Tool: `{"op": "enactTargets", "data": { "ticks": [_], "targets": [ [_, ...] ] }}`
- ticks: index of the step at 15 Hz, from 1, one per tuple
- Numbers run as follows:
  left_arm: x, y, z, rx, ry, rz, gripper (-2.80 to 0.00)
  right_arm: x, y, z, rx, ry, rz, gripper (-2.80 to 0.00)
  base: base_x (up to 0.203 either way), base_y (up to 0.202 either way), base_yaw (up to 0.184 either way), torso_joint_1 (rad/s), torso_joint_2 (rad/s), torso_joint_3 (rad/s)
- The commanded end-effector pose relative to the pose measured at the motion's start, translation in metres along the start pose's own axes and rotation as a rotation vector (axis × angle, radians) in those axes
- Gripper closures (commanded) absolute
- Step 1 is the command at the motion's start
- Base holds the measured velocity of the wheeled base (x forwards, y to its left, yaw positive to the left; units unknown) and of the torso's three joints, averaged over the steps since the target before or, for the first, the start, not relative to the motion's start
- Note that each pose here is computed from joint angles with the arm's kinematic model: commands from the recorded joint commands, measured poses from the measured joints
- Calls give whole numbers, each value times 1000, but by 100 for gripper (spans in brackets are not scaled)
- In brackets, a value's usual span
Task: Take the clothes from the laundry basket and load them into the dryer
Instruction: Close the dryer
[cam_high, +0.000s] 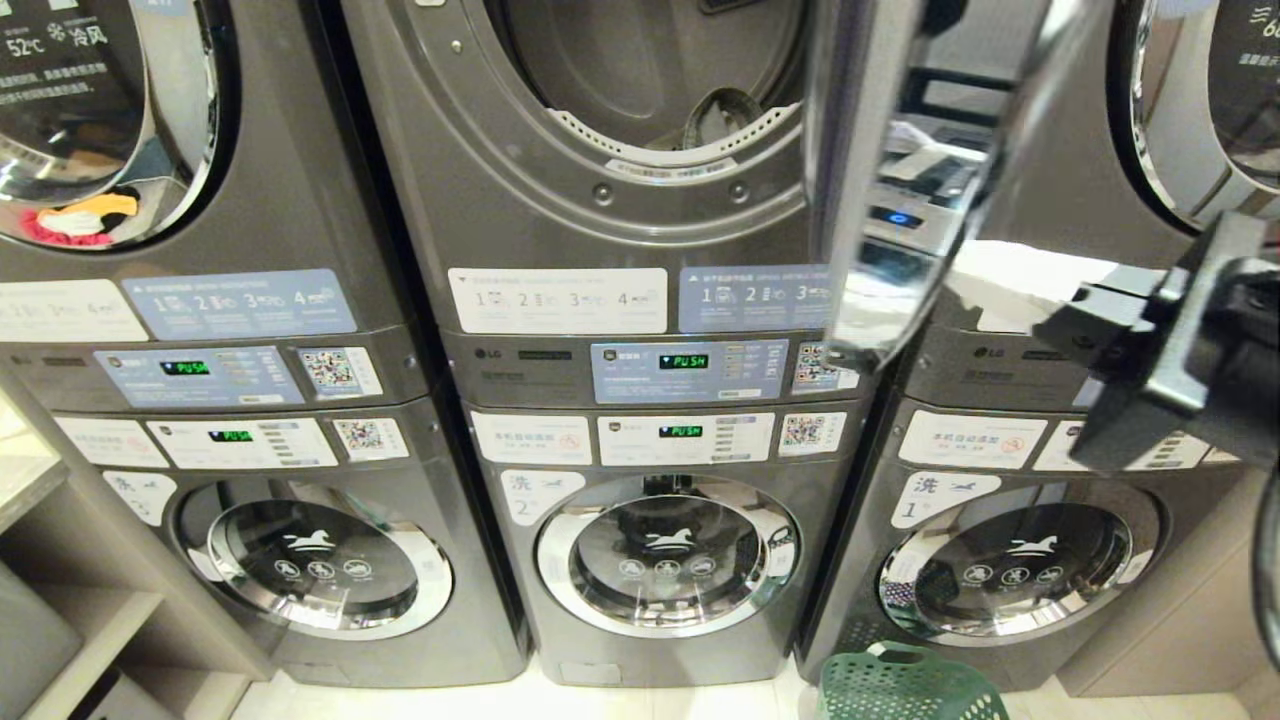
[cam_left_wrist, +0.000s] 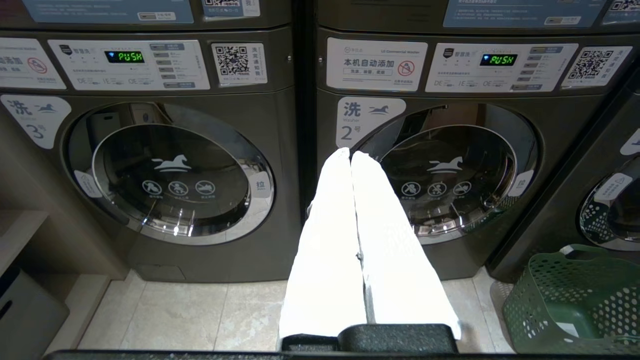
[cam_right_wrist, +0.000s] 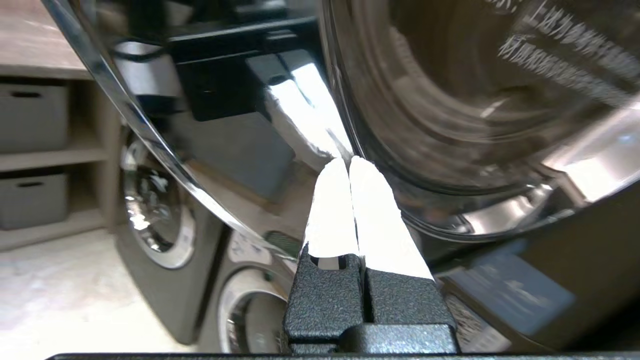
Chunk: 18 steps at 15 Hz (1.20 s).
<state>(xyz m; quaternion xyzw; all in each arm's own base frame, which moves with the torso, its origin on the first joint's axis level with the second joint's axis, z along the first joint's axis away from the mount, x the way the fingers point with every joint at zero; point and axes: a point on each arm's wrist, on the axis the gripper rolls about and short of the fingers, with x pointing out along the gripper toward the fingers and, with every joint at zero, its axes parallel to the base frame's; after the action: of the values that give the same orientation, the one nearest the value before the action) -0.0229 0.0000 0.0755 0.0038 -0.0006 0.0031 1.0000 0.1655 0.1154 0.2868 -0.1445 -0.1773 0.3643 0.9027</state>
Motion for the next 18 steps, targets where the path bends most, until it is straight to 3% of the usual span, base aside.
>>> {"op": "enactTargets", "data": {
  "ticks": [1,4,8,10,13,18],
  "targets": [
    [0,0,0,0,3,1,0,43,9,-27,41,56,52,0,0,0,0,0,0,0],
    [0,0,0,0,0,1,0,111,16,-42,118,2,41,0,0,0,0,0,0,0],
    [0,0,0,0,3,0,0,196,47,-83,182,-7,41,0,0,0,0,0,0,0],
    [0,0,0,0,3,1,0,231,56,-92,190,-53,-22,0,0,0,0,0,0,0],
    [0,0,0,0,3,1,0,248,54,-57,212,-164,-219,0,0,0,0,0,0,0],
    [0,0,0,0,3,0,0,198,25,3,247,-200,-424,0,0,0,0,0,0,0]
  ]
}}
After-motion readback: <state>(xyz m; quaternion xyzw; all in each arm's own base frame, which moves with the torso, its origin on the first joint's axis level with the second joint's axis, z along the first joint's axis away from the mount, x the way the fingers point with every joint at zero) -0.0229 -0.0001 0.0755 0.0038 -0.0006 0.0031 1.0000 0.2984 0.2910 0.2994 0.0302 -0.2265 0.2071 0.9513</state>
